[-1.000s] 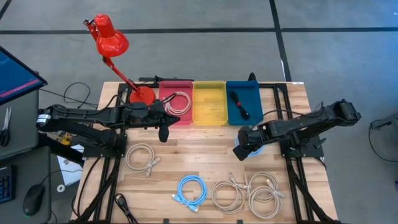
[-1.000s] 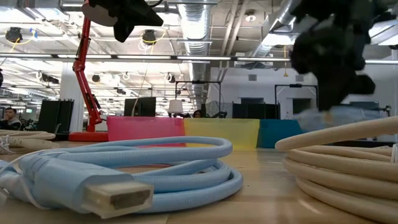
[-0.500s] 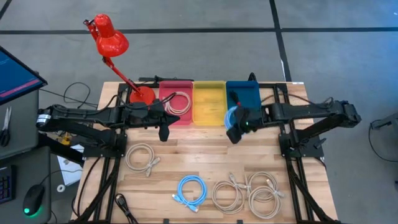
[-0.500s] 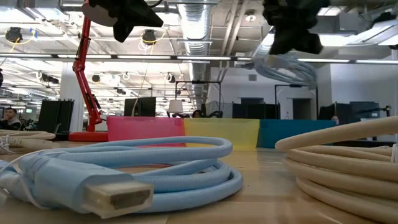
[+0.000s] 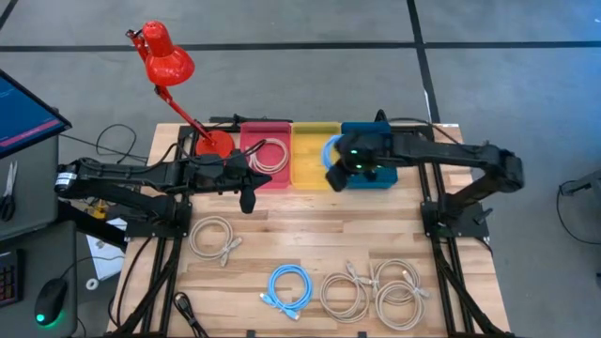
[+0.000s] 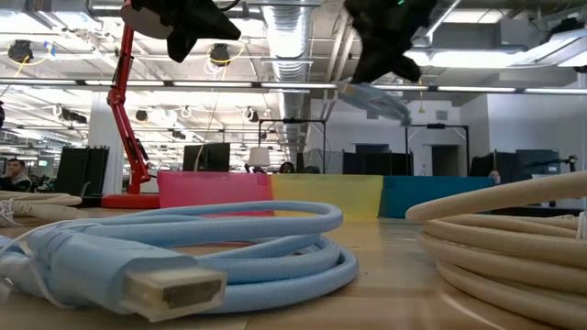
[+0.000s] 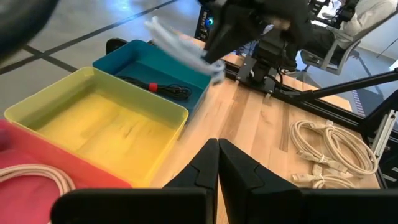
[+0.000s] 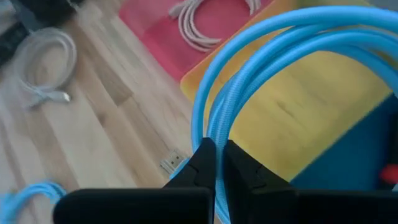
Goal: Pick & Place USB Port
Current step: Put the top right blue charger cable into the yellow bin
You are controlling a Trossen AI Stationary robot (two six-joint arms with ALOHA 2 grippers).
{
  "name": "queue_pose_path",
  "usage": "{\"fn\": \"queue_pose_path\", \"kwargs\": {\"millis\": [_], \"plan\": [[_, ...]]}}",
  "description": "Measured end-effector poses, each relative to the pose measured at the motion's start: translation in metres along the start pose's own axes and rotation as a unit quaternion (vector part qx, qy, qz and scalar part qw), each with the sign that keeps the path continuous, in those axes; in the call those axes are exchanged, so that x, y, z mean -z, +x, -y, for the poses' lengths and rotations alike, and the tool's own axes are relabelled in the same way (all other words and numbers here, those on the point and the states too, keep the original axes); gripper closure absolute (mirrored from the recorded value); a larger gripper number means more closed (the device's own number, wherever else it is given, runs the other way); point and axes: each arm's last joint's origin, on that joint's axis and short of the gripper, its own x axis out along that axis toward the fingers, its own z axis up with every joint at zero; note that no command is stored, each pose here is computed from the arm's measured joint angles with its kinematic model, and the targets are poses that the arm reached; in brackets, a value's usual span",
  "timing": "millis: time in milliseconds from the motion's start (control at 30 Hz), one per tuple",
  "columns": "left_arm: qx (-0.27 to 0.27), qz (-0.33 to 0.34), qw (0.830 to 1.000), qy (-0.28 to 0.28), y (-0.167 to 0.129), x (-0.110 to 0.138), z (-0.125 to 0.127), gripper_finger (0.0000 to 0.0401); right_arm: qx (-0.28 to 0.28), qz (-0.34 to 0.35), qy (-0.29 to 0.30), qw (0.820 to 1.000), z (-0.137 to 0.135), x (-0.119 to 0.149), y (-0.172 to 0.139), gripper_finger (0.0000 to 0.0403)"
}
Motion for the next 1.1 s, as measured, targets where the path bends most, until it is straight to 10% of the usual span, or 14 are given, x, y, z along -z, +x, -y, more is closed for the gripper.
{"fn": "queue_pose_path", "kwargs": {"millis": [500, 1100], "plan": [[0.000, 0.000, 1.000, 0.000, 0.000, 0.000, 0.000, 0.0391, 0.001, -0.064, -0.070, 0.995, 0.011, -0.061, 0.101, 0.0403], [-0.002, 0.001, 1.000, 0.000, 0.000, 0.000, 0.000, 0.0391, 0.033, -0.140, -0.058, 0.988, 0.052, -0.051, 0.179, 0.0403]]}}
